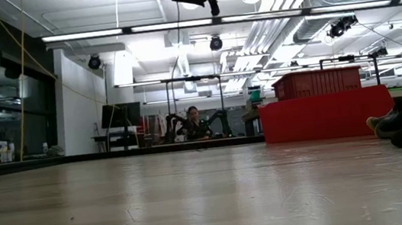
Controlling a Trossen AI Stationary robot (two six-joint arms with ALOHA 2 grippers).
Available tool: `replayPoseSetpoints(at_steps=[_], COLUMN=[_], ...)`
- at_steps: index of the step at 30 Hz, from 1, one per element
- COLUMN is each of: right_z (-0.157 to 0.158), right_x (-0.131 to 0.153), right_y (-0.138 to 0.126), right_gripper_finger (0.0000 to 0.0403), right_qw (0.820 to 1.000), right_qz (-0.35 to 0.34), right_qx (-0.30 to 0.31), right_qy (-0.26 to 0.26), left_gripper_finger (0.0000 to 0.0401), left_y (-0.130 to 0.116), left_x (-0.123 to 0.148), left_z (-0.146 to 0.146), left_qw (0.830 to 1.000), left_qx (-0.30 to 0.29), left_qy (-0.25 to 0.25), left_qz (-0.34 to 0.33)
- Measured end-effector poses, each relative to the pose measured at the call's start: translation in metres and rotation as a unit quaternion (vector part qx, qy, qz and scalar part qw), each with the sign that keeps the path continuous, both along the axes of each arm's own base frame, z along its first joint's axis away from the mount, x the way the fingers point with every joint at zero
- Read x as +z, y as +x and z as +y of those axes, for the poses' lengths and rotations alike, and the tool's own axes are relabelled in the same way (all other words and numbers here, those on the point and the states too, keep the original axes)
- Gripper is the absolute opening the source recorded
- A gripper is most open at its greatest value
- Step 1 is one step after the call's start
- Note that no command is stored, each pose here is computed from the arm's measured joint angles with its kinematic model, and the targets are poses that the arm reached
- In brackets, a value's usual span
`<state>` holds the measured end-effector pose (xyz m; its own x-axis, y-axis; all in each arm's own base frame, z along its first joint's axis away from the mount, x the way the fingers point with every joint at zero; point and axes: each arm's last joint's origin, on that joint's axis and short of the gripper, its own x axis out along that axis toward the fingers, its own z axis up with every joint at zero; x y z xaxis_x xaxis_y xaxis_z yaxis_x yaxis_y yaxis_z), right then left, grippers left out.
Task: Coil cords
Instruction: Coil the black wire on the spool
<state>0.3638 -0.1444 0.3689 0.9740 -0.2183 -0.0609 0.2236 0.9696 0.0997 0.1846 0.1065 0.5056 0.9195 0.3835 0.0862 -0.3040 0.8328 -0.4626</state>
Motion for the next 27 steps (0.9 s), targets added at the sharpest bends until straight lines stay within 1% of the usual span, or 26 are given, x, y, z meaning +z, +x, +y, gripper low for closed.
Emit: replayPoseSetpoints(at_steps=[5,9,11,14,17,20,23,27], right_z=[0.0,0.001,0.001,0.001,0.002,0.009,0.028,0.052], right_x=[0.001,0.001,0.001,0.002,0.001,0.005,0.015,0.021], right_y=[-0.001,-0.001,-0.001,-0.001,0.0,0.002,0.008,0.015], right_gripper_finger=[0.0049,0.0049,0.004,0.0011,0.0004,0.0002,0.0001,0.0001], right_qw=[1.0,1.0,1.0,1.0,1.0,1.0,0.996,0.992], right_qz=[-0.003,0.0,0.001,0.001,0.002,-0.021,-0.07,-0.101], right_qx=[0.002,0.004,0.004,0.006,0.01,0.018,0.05,0.073], right_qy=[0.001,-0.011,-0.014,-0.015,-0.017,-0.007,-0.008,-0.012], left_gripper_finger=[0.0005,0.0005,0.0005,0.0005,0.0005,0.0005,0.0005,0.0005], left_y=[0.0,0.0,0.0,0.0,0.0,0.005,0.02,0.039], left_x=[0.0,0.0,0.0,0.0,0.0,-0.001,-0.004,-0.013], left_z=[0.0,0.0,0.0,0.0,0.0,0.002,0.009,0.019], left_qw=[1.0,1.0,1.0,1.0,1.0,1.0,0.998,0.995], left_qx=[-0.002,-0.002,-0.002,-0.002,-0.002,-0.001,-0.008,-0.014], left_qy=[0.0,0.0,0.0,0.0,-0.001,-0.027,-0.056,-0.096], left_qz=[0.0,0.0,0.0,0.0,0.0,-0.015,-0.029,-0.039])
